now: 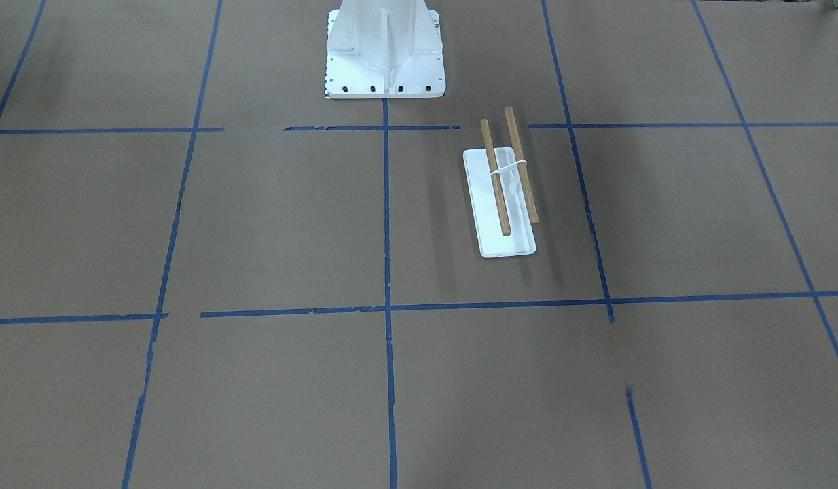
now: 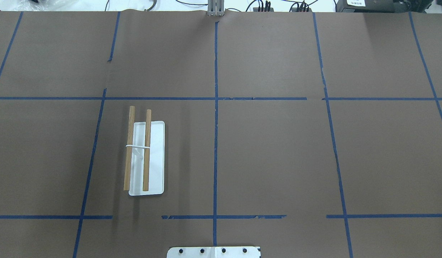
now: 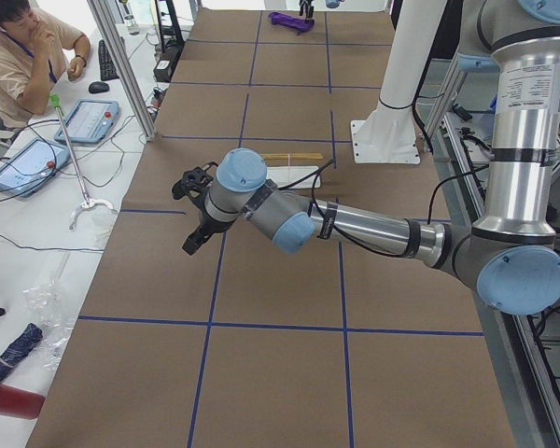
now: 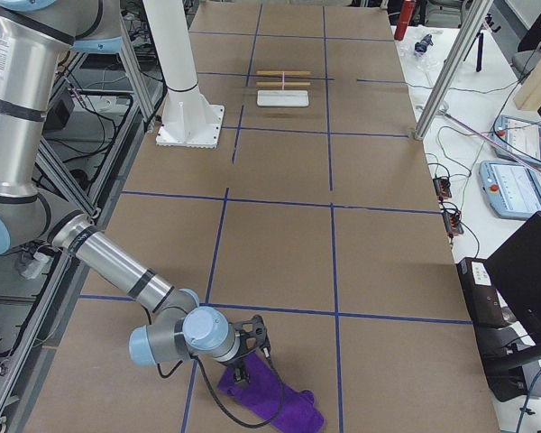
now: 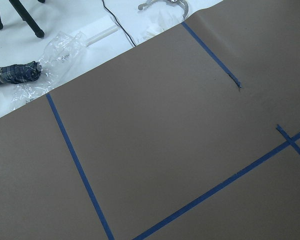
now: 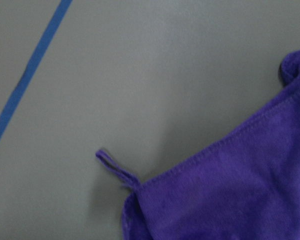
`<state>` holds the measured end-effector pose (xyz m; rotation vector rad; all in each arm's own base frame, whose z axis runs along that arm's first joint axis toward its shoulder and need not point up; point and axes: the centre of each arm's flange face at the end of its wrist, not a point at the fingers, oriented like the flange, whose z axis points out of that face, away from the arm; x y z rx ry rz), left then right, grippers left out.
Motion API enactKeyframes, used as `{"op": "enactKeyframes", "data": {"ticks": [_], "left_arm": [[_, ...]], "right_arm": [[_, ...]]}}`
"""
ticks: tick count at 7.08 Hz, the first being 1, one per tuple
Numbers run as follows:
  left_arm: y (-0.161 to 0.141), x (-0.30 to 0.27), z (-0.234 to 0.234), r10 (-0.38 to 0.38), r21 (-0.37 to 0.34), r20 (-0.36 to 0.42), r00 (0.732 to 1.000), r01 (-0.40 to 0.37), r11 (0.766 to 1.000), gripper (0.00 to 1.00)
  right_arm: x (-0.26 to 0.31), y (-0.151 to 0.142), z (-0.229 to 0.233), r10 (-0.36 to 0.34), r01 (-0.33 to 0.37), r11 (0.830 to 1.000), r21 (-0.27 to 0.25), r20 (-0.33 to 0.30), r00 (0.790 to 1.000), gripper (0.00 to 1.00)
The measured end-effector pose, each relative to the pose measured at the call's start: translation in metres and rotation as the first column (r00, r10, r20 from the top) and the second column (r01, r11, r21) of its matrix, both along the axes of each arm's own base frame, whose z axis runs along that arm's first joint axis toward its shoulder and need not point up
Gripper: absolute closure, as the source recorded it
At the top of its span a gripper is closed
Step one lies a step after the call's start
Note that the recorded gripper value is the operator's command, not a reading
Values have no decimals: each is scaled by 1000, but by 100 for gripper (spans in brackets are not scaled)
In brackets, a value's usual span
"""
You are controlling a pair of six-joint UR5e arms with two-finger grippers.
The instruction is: Hang towel on rack
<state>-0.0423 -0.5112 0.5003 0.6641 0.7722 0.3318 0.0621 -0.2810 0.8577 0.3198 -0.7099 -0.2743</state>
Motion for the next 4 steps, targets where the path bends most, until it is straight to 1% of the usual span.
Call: {"op": "enactKeyframes", "data": {"ticks": [1, 2, 3, 4], "left_arm": [[0, 0, -1, -1, 4, 0, 1000, 1, 1000, 0], [1, 0, -2, -1, 6, 0, 1000, 1, 1000, 0], [1, 0, -2, -2, 6, 0, 1000, 2, 1000, 0], [1, 0, -3, -3, 8, -1, 1000, 3, 1000, 0]], "right_arm": [[3, 20, 11, 8, -8, 1000, 9, -35, 999, 21], [6, 28, 16, 13, -12, 1000, 15, -67, 998, 22], [7, 29, 18, 15, -14, 1000, 20, -84, 996, 22], [8, 23, 17, 17, -14, 1000, 27, -91, 996, 22]]}}
